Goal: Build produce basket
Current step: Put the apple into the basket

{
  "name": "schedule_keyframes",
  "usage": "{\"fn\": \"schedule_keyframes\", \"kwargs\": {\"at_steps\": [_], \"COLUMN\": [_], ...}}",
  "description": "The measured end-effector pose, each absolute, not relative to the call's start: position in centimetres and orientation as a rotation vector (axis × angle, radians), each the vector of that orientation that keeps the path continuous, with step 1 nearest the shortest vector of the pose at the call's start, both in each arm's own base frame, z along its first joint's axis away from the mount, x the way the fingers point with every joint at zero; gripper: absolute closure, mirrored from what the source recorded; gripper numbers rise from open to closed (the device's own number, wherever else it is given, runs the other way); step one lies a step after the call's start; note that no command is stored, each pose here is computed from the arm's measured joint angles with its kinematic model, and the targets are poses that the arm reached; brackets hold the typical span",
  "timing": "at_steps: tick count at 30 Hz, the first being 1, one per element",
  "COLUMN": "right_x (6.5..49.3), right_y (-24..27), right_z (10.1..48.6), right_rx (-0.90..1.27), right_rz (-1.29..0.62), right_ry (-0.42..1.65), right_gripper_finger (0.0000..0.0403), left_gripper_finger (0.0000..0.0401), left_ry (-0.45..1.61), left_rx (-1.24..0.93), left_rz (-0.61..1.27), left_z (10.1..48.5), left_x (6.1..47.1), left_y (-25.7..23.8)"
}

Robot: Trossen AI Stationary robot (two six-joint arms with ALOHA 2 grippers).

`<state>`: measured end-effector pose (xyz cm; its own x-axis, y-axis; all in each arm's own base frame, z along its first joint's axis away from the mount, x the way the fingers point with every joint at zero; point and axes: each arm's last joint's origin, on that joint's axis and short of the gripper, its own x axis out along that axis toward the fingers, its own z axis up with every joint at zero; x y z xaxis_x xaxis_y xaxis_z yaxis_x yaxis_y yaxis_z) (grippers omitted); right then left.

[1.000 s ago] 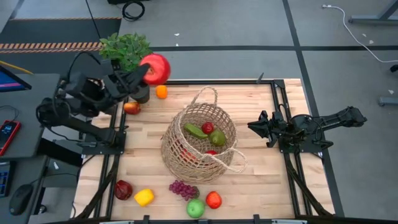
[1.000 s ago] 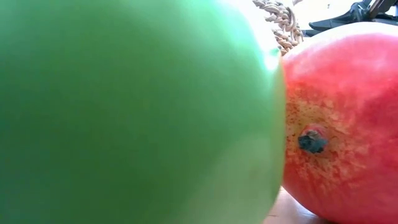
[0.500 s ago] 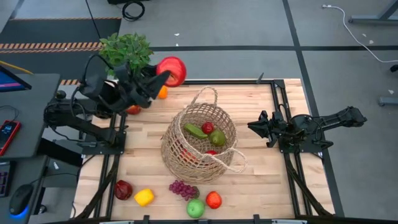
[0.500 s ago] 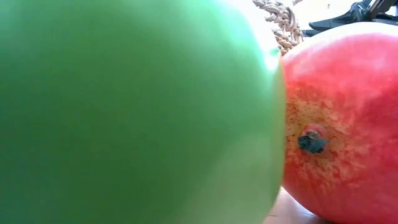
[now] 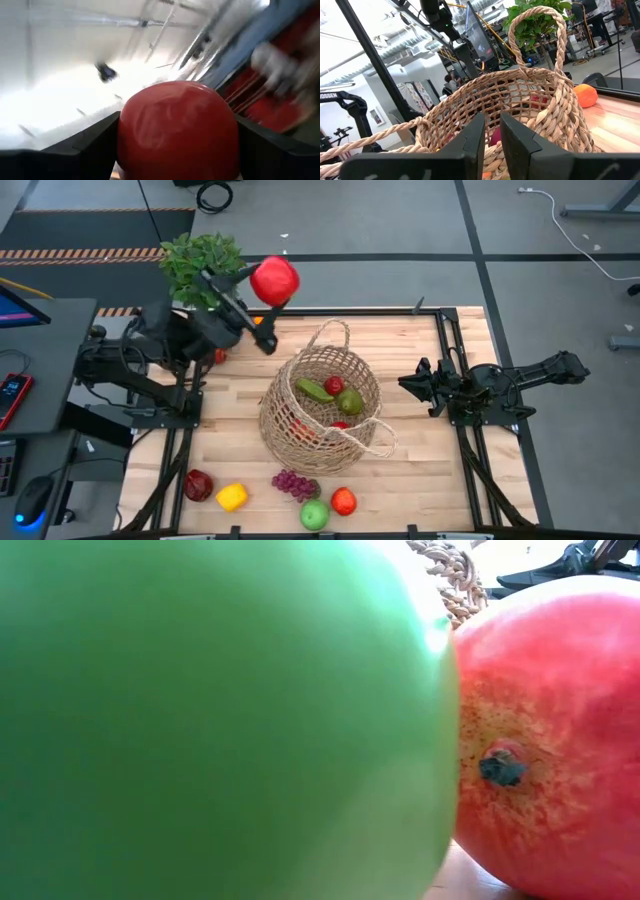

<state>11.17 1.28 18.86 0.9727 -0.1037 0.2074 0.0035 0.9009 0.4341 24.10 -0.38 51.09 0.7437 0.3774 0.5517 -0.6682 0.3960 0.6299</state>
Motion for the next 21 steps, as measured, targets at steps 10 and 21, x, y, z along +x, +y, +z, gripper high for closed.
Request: {"fn": "schedule_keyframes", "kwargs": {"at_steps": [10,21], "right_x": [11.2,11.2], "right_y": [1.3,1.3], "right_z": [18.9,18.9], "right_rx": [0.446,0.447], "right_rz": [-0.056,-0.056], "right_ry": [-0.229,-0.229], "right_gripper_finger": [0.0338,0.0338], "left_gripper_finger": [0.0073,0.0073], "left_ry": [-0.154,-0.299], "left_rx": [1.342,0.882], "left_rz": [0.767,0.672], "left_z": [50.3,49.7], "left_x": [25.4,26.4], "left_y": [0.7,1.2]}}
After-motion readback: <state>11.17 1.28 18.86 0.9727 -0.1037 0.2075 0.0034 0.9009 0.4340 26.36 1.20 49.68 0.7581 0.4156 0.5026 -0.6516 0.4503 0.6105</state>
